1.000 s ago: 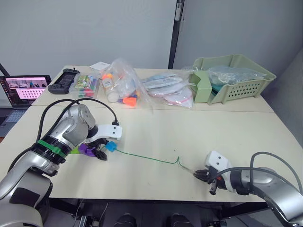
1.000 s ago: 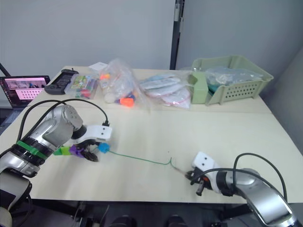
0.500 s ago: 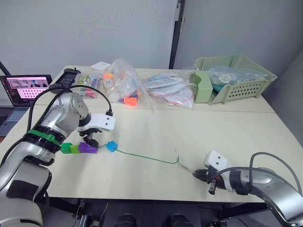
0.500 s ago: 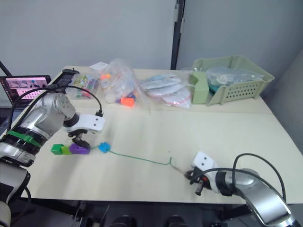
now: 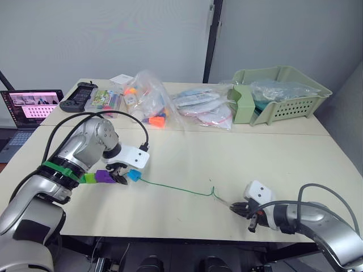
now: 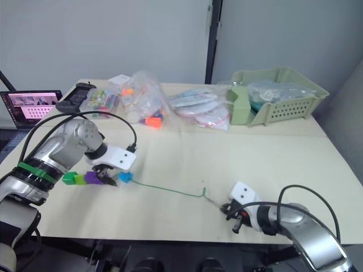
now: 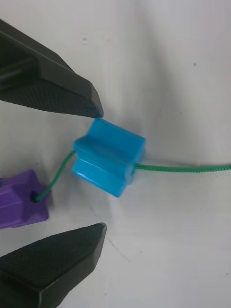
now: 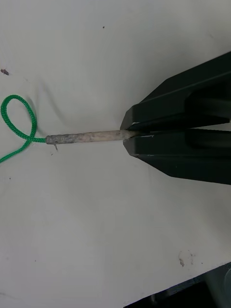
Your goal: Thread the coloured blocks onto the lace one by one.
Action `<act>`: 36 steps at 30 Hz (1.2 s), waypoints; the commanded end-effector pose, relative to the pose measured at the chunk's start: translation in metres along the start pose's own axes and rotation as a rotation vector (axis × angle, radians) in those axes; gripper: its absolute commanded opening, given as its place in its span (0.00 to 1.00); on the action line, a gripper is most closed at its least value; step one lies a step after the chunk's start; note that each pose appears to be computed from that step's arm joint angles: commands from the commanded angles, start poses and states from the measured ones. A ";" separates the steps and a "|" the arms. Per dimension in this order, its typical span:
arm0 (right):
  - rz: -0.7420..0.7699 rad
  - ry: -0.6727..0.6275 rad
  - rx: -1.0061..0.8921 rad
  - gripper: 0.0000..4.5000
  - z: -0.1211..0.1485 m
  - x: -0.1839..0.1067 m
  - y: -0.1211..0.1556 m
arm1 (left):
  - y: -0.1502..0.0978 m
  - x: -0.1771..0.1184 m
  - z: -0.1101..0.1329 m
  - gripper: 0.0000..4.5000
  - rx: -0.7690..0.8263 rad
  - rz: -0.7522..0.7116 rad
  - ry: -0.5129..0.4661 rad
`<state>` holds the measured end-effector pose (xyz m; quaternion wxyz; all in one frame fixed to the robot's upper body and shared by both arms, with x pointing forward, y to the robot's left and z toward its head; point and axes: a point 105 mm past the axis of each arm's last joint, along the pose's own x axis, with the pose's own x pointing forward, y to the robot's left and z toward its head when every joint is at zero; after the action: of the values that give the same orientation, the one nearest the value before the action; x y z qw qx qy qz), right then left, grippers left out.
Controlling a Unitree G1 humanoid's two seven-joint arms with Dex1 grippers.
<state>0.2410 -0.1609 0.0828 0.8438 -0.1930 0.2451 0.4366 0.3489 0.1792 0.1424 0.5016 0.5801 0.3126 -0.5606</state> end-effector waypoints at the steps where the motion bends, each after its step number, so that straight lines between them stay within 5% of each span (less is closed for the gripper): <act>1: -0.005 -0.019 -0.007 0.00 0.005 -0.004 0.002 | 0.005 0.000 0.000 0.82 0.010 0.032 0.005; 11: -0.012 -0.015 -0.006 0.00 0.007 -0.008 0.001 | 0.003 0.011 -0.012 0.82 0.008 -0.011 0.087; 19: -0.017 -0.020 0.002 0.00 0.009 -0.008 0.001 | 0.001 0.014 -0.010 0.31 0.028 -0.023 0.103; 28: -0.062 0.005 -0.005 0.00 0.004 -0.014 -0.010 | -0.004 0.018 0.001 0.31 0.015 -0.042 0.071; 36: -0.284 0.192 0.006 0.00 -0.040 -0.070 -0.059 | -0.019 0.021 -0.006 0.31 -0.028 -0.059 0.075</act>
<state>0.2427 -0.2525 0.0880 0.8667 -0.2489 0.3088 0.3026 0.3441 0.1829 0.1272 0.4926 0.5947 0.3378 -0.5382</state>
